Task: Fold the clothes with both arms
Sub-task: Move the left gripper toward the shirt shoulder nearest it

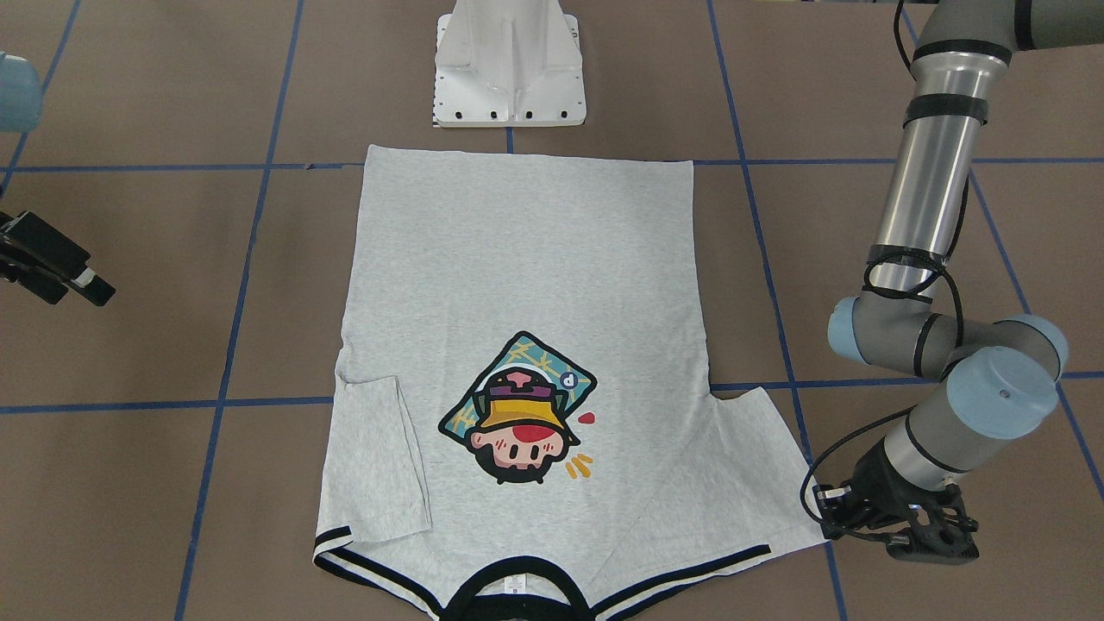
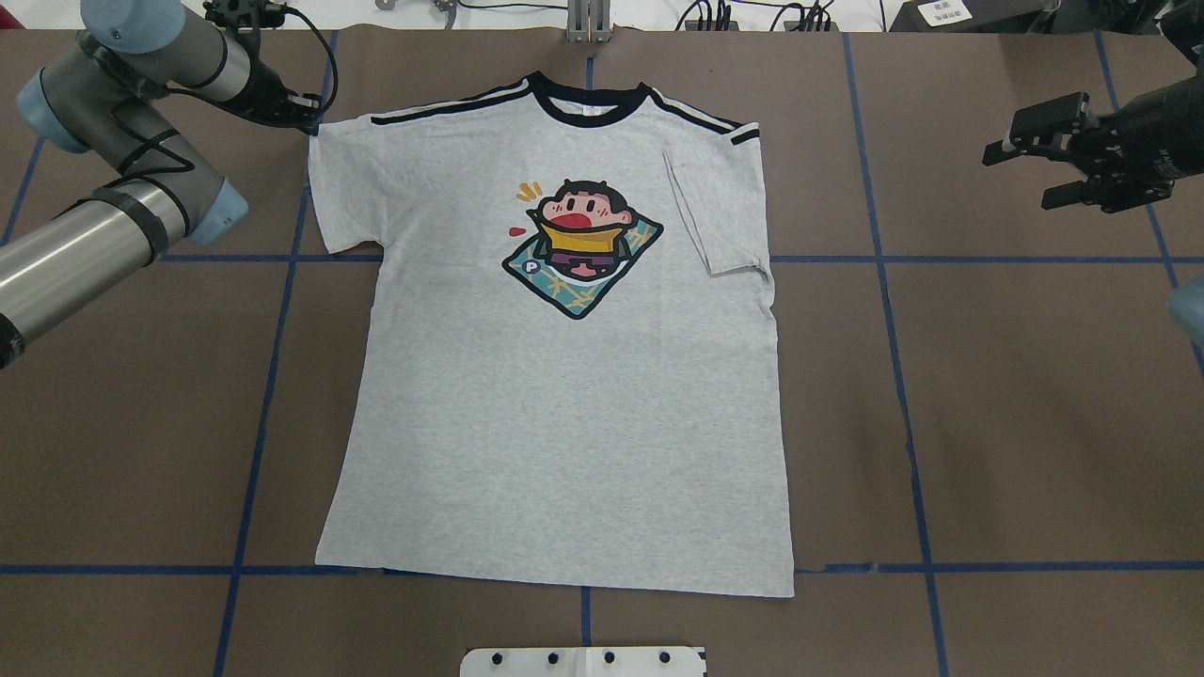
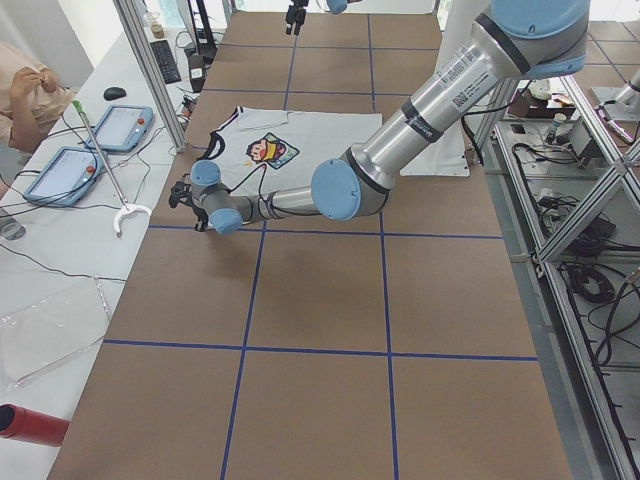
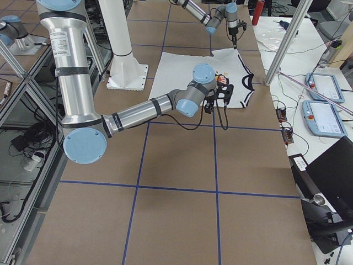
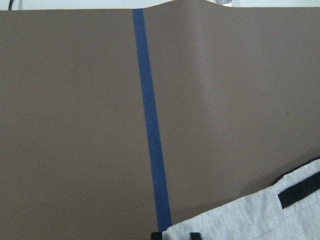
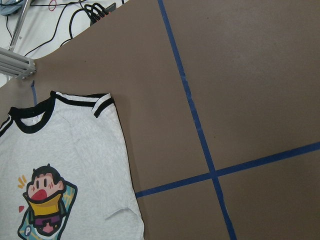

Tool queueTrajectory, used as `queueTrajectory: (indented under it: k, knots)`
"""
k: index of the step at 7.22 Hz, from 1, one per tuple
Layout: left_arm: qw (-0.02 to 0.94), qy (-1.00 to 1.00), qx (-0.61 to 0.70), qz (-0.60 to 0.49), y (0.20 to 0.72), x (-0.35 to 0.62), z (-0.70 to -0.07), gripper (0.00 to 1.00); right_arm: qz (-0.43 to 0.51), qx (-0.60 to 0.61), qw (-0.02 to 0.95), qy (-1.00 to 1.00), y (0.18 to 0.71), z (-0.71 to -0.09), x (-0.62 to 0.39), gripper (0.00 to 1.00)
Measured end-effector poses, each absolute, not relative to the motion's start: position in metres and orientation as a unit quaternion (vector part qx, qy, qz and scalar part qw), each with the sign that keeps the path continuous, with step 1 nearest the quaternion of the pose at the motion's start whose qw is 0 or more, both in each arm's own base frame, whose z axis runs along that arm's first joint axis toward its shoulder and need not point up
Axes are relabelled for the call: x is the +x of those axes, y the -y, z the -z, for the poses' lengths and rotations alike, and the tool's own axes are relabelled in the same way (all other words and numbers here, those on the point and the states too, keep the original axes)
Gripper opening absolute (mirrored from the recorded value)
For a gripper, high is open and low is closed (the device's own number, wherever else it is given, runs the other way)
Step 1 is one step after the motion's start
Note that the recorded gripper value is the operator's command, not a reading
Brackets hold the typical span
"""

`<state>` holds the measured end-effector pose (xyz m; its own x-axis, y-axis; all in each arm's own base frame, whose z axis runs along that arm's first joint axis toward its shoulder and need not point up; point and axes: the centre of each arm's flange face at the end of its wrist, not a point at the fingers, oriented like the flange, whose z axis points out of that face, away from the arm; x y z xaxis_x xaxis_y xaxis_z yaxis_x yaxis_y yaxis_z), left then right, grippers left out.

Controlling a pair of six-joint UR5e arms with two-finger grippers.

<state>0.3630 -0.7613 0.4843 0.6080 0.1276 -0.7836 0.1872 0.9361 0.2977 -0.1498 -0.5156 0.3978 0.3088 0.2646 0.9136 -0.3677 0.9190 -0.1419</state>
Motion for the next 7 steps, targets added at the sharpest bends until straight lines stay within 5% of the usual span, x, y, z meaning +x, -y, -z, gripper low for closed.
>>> queueTrajectory:
  k: [3, 7]
  knots:
    - [0.869, -0.454, 0.197, 0.017, 0.765, 0.35, -0.454, 0.0, -0.196, 0.046, 0.808, 0.554, 0.516, -0.399, -0.15, 1.0]
    - [0.838, -0.521, 0.152, 0.061, 0.708, 0.393, -0.318, 0.0, -0.196, 0.046, 0.809, 0.553, 0.518, -0.4, -0.151, 1.0]
